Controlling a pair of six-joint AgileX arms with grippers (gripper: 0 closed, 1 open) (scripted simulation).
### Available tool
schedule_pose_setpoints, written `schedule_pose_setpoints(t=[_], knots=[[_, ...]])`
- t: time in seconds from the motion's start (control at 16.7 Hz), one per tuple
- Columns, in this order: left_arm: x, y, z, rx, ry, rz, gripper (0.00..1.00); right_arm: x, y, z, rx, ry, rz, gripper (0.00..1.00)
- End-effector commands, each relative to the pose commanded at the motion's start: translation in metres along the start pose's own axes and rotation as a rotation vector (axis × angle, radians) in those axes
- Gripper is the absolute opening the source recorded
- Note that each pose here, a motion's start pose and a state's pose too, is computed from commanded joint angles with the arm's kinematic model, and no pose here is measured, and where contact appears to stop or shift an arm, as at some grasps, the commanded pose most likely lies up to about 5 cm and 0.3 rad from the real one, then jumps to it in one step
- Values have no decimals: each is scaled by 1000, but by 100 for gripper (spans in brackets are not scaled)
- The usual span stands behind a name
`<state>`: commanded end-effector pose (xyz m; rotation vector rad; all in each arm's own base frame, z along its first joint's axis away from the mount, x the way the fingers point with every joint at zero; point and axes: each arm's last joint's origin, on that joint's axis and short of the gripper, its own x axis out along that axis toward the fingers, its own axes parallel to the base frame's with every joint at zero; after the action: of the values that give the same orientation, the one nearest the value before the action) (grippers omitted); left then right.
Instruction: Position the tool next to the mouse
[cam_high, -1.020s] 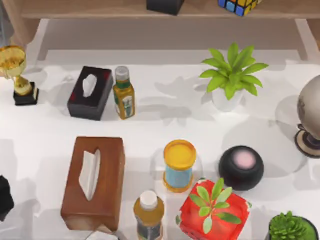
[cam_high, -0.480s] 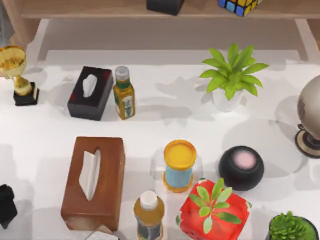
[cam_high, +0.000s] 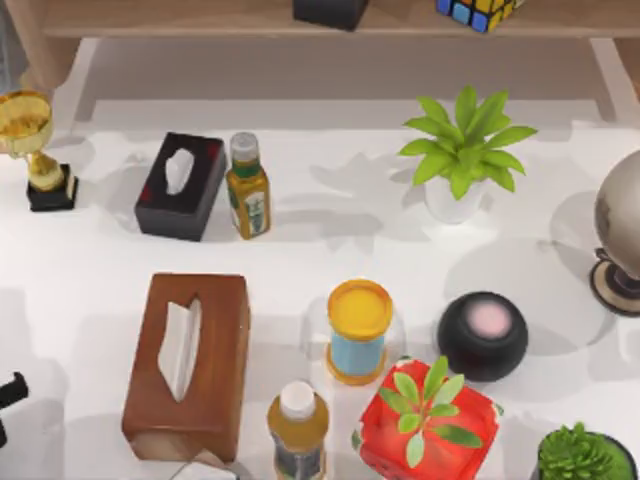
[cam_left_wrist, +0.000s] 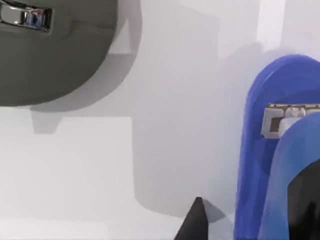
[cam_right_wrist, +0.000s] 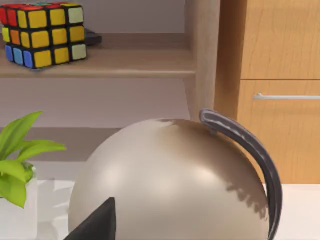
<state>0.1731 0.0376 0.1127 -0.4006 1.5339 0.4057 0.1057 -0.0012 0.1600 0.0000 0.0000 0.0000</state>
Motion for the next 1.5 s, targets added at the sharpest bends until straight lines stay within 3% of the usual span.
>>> schedule_pose_setpoints(t=[0.18, 0.24, 0.78, 1.5], knots=[[0, 0, 0, 0, 0, 0, 2, 0, 0, 0, 0, 0, 0, 100], [0, 0, 0, 0, 0, 0, 0, 0, 0, 0, 0, 0, 0, 100], [-2, 0, 0, 0, -4, -4, 0, 0, 0, 0, 0, 0, 0, 100], [-30, 0, 0, 1, 2, -2, 0, 0, 0, 0, 0, 0, 0, 100]])
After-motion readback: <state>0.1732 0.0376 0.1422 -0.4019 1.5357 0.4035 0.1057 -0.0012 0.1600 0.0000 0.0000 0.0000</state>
